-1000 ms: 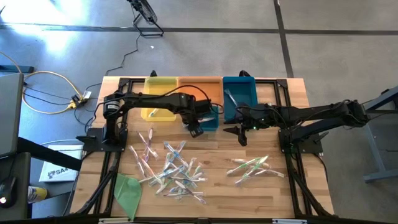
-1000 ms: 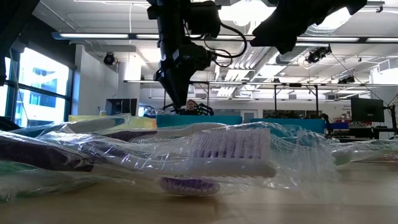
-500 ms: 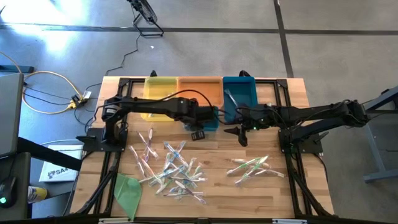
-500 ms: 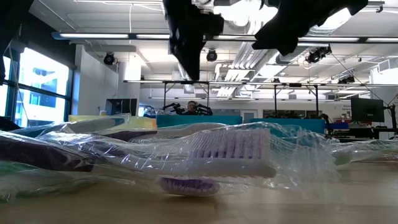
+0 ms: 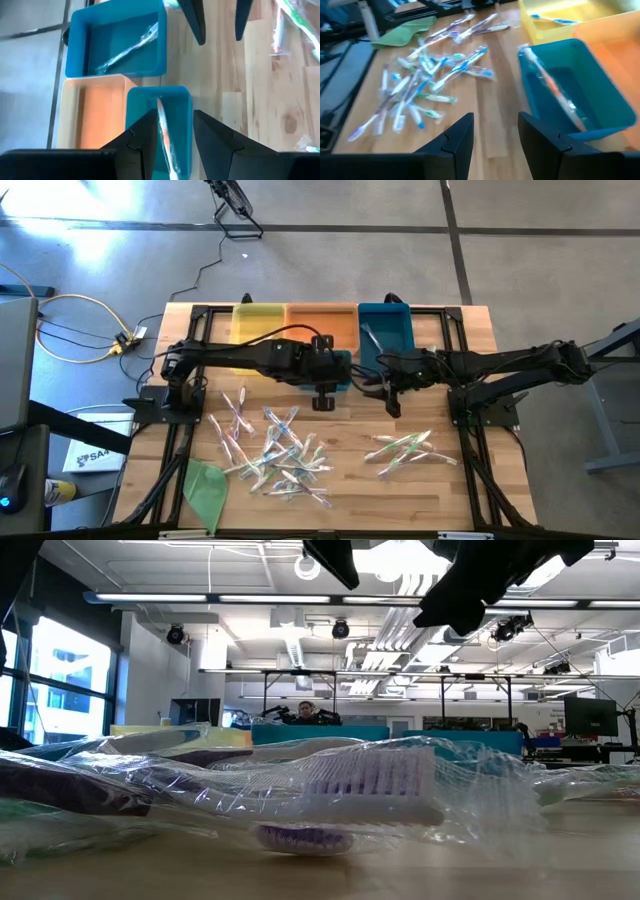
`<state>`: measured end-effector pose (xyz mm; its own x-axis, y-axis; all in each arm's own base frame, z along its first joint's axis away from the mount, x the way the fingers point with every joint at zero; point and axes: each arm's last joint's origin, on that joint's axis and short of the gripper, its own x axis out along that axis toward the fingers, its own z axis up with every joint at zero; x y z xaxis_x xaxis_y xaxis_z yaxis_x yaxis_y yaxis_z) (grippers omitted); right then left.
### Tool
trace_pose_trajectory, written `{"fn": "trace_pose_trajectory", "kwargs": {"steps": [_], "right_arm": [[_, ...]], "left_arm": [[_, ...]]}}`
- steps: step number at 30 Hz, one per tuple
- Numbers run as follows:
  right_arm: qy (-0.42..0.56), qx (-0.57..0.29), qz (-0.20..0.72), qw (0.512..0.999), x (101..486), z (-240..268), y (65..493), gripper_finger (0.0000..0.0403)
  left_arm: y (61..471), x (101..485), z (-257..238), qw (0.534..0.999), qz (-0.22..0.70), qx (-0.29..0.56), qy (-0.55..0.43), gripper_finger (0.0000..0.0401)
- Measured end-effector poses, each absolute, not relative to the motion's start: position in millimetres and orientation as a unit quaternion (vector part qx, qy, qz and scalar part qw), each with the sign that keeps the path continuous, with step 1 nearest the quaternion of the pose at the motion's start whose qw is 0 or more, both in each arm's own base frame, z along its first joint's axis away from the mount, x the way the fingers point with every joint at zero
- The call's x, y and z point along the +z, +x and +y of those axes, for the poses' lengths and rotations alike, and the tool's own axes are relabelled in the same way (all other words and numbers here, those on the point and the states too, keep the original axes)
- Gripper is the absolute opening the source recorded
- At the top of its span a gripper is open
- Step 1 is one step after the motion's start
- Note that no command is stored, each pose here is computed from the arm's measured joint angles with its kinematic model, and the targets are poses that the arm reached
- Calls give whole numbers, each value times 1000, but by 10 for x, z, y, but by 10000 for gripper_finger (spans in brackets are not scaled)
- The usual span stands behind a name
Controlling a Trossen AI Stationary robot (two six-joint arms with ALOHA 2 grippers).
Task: Pick & Place Toothbrushes
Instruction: Put the green toothbrush into the orange bin
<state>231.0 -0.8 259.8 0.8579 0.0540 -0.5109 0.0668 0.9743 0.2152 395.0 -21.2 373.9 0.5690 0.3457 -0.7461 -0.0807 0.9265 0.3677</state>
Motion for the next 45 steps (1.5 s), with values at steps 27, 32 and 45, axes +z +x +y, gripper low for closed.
{"fn": "trace_pose_trajectory", "kwargs": {"steps": [27,32,45], "right_arm": [[125,26,313,941,2526,14,2259,146],[125,26,317,940,2519,14,2254,146],[124,23,314,941,2524,12,2258,146]], "left_arm": [[3857,3709,-662,868,455,112,164,1],[3944,3663,-807,877,432,93,189,0],[4154,3277,-745,895,392,59,204,0]]}}
